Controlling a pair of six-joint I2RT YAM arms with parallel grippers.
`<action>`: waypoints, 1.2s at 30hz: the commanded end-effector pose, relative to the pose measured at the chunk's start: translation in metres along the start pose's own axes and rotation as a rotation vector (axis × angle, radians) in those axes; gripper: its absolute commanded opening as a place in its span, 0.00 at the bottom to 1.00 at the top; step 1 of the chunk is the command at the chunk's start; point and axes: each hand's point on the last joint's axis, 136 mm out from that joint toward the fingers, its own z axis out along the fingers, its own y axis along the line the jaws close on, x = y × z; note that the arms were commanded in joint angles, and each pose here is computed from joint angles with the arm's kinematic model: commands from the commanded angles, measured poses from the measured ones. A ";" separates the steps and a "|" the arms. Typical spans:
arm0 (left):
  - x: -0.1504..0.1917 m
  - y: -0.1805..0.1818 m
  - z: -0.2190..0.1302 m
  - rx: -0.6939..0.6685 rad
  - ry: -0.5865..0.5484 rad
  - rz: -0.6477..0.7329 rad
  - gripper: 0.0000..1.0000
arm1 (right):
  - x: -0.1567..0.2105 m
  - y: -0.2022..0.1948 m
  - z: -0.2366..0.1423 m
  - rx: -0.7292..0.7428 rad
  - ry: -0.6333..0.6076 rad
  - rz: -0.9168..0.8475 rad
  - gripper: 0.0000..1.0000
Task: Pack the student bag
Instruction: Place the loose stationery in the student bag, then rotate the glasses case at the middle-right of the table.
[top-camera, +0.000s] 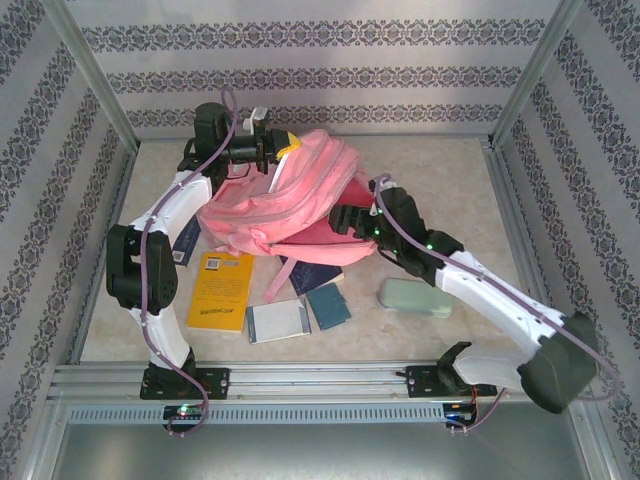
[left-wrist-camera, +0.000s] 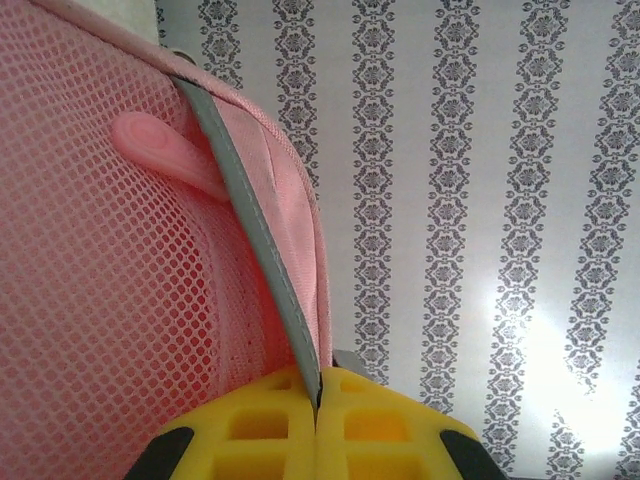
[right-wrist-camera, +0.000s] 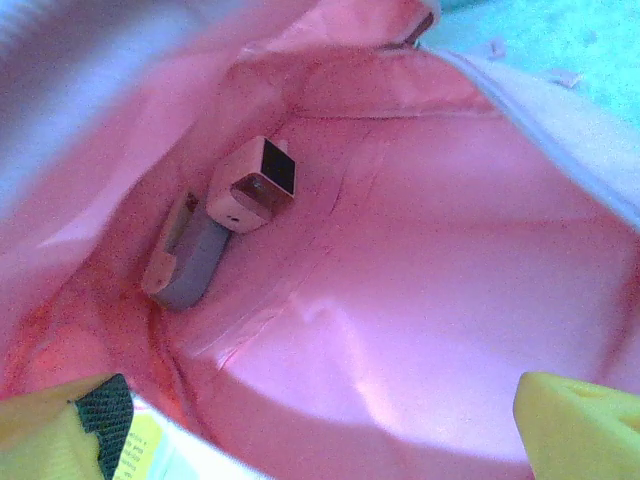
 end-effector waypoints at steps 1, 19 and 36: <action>-0.006 -0.027 -0.007 0.024 -0.044 0.112 0.00 | 0.015 -0.004 -0.022 0.004 0.053 -0.089 0.98; -0.011 -0.024 -0.006 0.068 -0.066 0.118 0.00 | 0.073 -0.103 -0.089 0.325 0.321 0.285 0.98; 0.000 -0.022 -0.013 0.126 -0.093 0.177 0.00 | 0.167 -0.175 -0.106 0.822 0.314 0.942 0.98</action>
